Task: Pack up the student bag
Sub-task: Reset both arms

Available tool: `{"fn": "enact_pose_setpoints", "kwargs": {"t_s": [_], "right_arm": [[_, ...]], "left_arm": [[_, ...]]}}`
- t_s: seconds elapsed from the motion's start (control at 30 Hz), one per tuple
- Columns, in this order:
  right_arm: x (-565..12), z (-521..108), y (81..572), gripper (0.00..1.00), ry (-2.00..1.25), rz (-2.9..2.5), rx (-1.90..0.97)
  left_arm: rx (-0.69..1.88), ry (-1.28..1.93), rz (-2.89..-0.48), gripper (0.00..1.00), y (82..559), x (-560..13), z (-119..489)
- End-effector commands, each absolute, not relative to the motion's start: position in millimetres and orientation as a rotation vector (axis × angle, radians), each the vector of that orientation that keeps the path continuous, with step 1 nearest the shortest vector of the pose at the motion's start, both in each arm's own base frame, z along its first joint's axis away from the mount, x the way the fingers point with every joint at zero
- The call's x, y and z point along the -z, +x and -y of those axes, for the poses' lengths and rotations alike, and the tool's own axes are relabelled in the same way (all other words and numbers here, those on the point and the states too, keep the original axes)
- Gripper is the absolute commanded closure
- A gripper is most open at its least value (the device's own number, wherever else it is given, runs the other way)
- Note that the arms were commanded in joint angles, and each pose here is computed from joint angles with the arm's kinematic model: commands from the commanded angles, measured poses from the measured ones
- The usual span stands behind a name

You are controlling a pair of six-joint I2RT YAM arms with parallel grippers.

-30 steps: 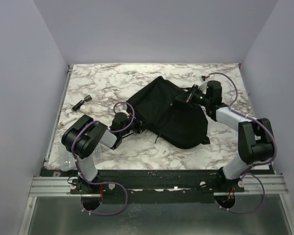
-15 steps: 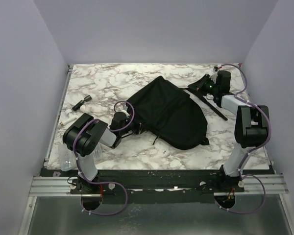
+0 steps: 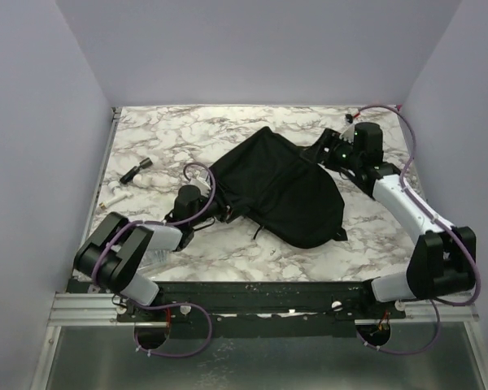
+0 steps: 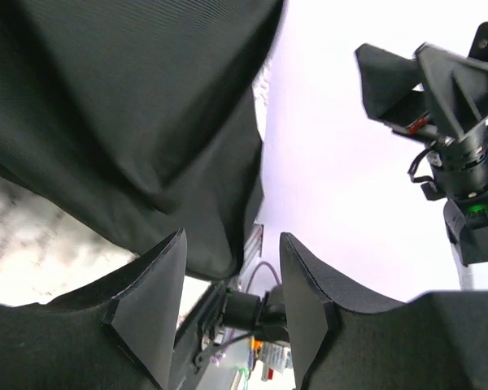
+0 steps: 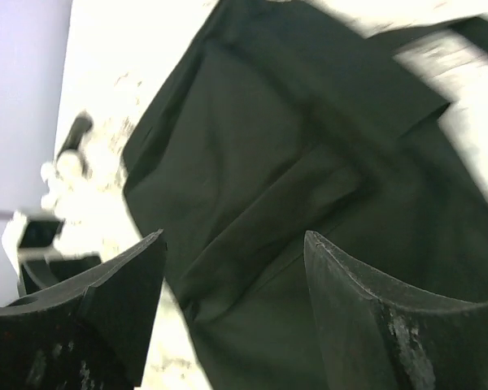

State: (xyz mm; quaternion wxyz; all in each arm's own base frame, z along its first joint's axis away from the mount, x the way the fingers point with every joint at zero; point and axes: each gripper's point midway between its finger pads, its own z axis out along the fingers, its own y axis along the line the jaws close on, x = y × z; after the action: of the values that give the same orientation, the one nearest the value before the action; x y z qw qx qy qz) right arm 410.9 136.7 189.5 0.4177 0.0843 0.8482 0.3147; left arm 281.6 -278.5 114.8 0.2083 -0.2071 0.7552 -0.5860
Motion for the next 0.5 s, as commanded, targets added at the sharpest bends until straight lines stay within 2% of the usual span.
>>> {"fn": "enact_pose_setpoints", "kwargs": {"t_s": [0.0, 0.2, 0.47], "right_arm": [[-192.4, -163.5, 355.2, 0.26, 0.047, -2.169, -0.737], [-242.3, -170.0, 305.3, 0.16, -0.05, -2.055, -0.795], [-363.1, -144.3, 250.5, 0.1, -0.122, -1.737, -0.757]], "left_arm": [[1.55, -0.406, -2.123, 0.47, 256.3, -128.9, 266.5], [1.322, -0.225, -2.073, 0.38, 236.9, -178.0, 236.6], [0.972, -0.031, -1.77, 0.22, 196.5, -320.8, 161.4]]}}
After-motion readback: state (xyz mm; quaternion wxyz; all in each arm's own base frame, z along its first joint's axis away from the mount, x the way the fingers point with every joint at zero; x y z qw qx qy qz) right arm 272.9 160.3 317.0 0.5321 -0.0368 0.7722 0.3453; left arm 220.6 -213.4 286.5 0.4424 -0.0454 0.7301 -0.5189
